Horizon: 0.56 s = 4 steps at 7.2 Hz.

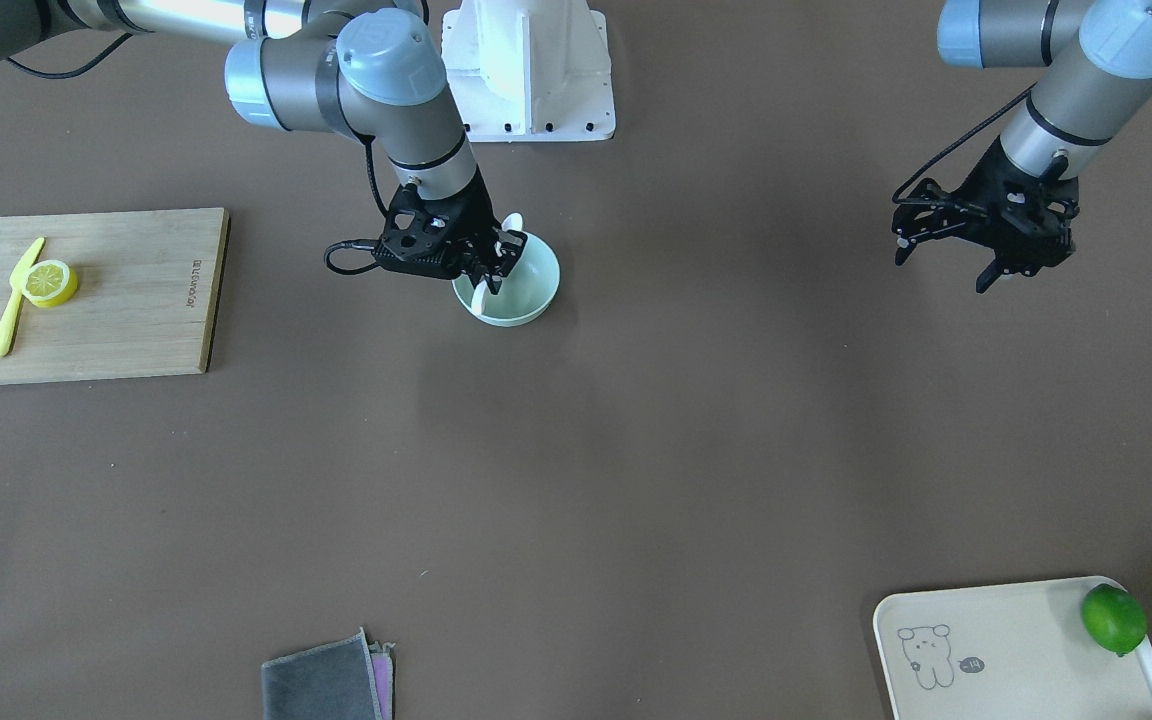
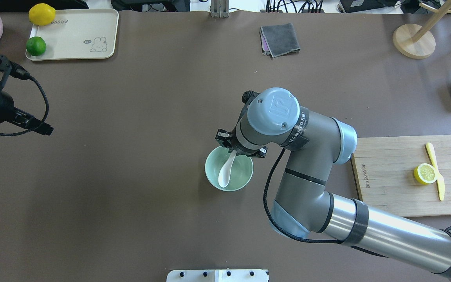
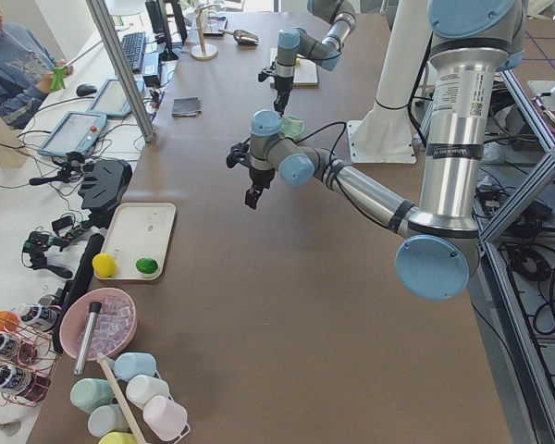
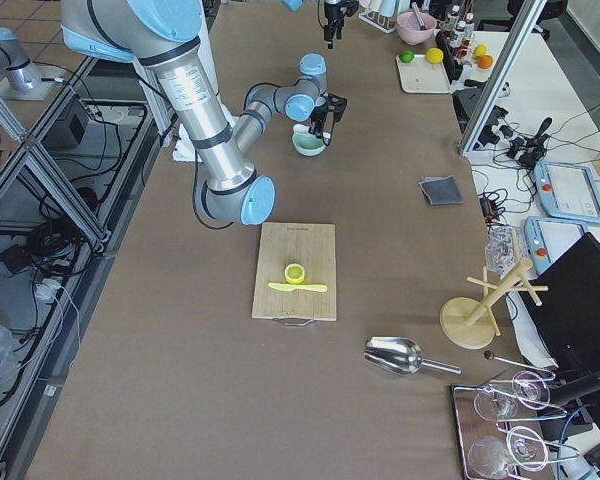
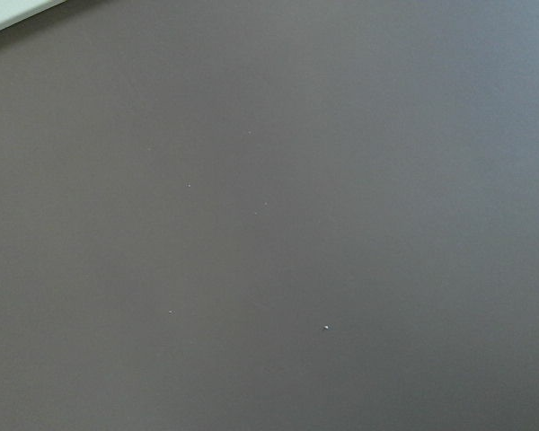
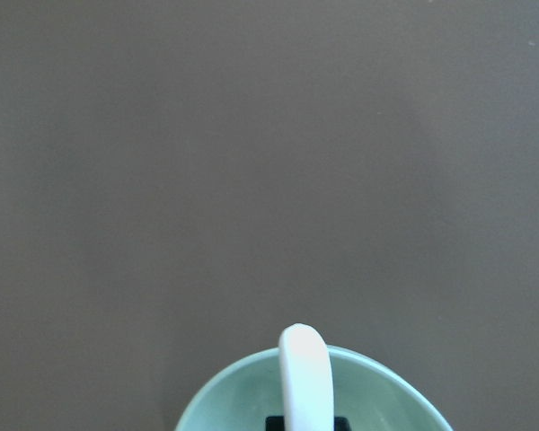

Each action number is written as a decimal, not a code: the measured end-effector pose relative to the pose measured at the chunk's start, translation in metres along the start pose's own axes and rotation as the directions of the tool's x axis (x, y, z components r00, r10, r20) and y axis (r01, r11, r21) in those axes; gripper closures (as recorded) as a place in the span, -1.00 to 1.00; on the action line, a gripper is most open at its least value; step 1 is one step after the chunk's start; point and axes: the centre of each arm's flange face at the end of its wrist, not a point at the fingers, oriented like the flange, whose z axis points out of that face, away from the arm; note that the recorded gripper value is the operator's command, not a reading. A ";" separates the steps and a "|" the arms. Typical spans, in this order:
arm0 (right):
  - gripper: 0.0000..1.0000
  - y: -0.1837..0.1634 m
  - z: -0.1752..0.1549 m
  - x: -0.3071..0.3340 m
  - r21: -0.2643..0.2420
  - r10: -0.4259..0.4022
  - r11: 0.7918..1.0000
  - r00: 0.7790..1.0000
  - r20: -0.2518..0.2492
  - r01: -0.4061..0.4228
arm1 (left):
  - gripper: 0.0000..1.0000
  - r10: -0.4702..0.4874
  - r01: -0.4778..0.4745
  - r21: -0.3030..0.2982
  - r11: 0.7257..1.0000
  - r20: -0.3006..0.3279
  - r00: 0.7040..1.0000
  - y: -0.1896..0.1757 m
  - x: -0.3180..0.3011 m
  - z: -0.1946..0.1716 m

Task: Place spoon in bowl
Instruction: 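Release the spoon into the bowl with the right gripper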

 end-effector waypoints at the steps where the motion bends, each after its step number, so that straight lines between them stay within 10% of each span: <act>1: -0.98 -0.005 0.003 -0.004 0.026 0.006 1.000 1.000 -0.003 -0.005 | -0.95 -0.001 0.001 -0.003 1.000 0.003 1.000 0.000 -0.003 0.001; 4: -1.00 -0.027 0.000 0.006 0.061 0.011 0.998 1.000 -0.008 -0.010 | -0.94 -0.010 0.010 -0.013 1.000 0.009 1.000 0.000 -0.008 0.007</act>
